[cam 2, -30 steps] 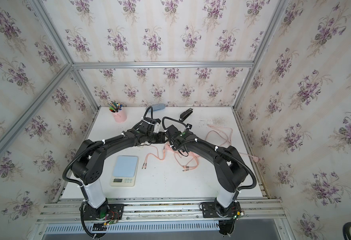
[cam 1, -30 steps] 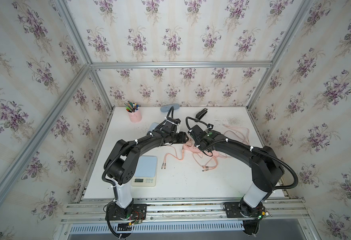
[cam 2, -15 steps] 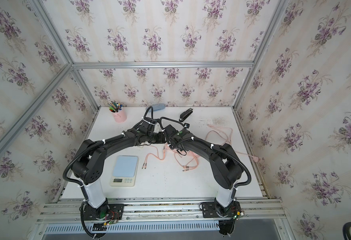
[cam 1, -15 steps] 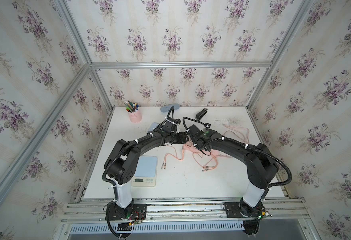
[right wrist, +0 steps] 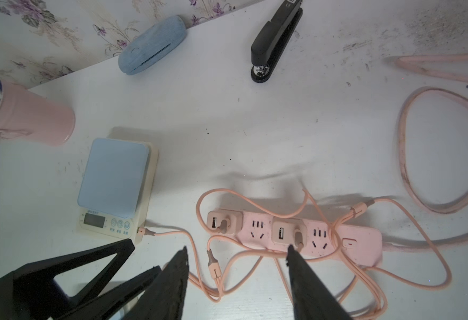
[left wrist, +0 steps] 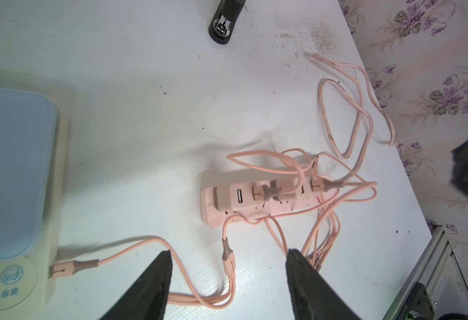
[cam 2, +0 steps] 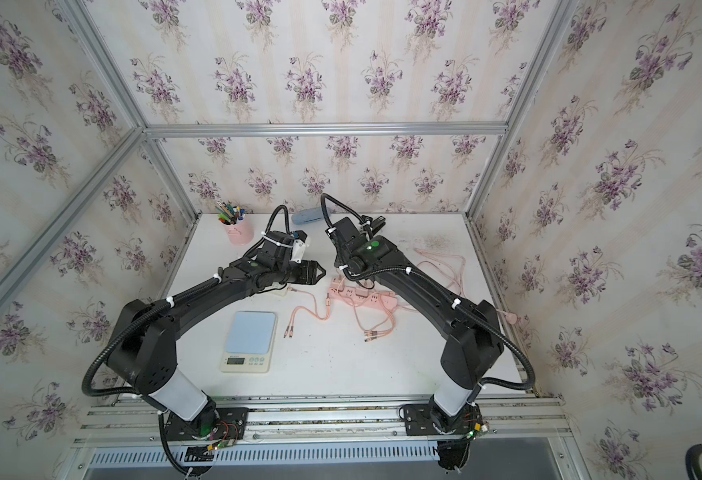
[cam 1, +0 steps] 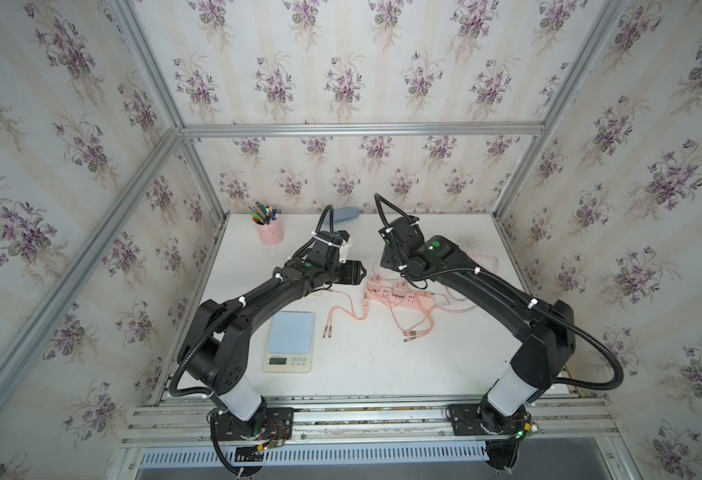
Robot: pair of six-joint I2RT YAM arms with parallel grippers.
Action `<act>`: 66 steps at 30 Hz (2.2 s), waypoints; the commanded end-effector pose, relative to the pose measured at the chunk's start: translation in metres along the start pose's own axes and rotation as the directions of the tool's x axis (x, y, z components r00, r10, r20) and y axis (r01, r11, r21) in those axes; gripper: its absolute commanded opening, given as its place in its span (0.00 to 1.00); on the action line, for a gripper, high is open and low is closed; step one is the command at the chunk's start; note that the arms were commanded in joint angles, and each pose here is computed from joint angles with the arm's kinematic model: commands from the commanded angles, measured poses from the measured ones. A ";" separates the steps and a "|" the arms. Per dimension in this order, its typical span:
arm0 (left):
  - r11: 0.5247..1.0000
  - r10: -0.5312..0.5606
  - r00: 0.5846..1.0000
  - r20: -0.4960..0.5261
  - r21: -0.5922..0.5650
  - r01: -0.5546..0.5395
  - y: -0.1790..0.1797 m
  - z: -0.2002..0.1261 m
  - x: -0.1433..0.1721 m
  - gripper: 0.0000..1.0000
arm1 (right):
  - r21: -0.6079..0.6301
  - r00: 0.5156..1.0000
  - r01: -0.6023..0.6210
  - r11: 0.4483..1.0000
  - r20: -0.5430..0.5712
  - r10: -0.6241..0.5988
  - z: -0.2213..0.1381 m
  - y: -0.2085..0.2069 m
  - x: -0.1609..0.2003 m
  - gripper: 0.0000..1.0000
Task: Charge the electronic scale
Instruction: Insert the charging cable into the plug, then pick up the charging cable from the center of the board.
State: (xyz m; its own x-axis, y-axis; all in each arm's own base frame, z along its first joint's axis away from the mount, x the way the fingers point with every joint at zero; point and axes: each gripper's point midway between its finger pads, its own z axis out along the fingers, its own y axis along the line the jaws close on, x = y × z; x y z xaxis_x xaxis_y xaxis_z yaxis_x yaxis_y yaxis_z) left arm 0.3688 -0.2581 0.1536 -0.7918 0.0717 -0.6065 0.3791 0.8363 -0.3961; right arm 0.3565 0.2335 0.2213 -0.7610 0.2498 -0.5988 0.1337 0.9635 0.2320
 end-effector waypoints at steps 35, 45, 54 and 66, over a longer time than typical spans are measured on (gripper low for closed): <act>0.933 0.359 0.903 -0.235 0.109 -0.342 -0.087 0.066 0.166 0.42 | 0.028 0.886 -0.227 0.973 -0.409 0.219 0.066 -0.172 0.190 0.18; 0.909 0.406 0.905 -0.130 0.161 -0.384 -0.098 0.042 0.133 0.48 | -0.044 0.917 -0.213 0.976 -0.354 0.184 0.055 -0.163 0.172 0.00; 0.907 0.405 0.905 -0.127 0.179 -0.381 -0.102 0.039 0.133 0.51 | 0.004 0.921 -0.240 0.971 -0.317 0.229 0.061 -0.173 0.159 0.32; 0.908 0.405 0.905 -0.132 0.169 -0.382 -0.097 0.038 0.137 0.52 | 0.001 0.894 -0.240 0.971 -0.390 0.222 0.082 -0.175 0.171 0.05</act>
State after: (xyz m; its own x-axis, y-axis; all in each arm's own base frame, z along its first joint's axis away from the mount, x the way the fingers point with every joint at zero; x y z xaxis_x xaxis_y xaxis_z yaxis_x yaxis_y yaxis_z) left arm 0.2401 -0.3482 0.0784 -0.6391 0.4800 -0.6009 0.7204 0.6472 -0.2492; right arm 0.2586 0.1128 0.0146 -0.8908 0.4085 -0.1990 0.3223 0.8767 0.3572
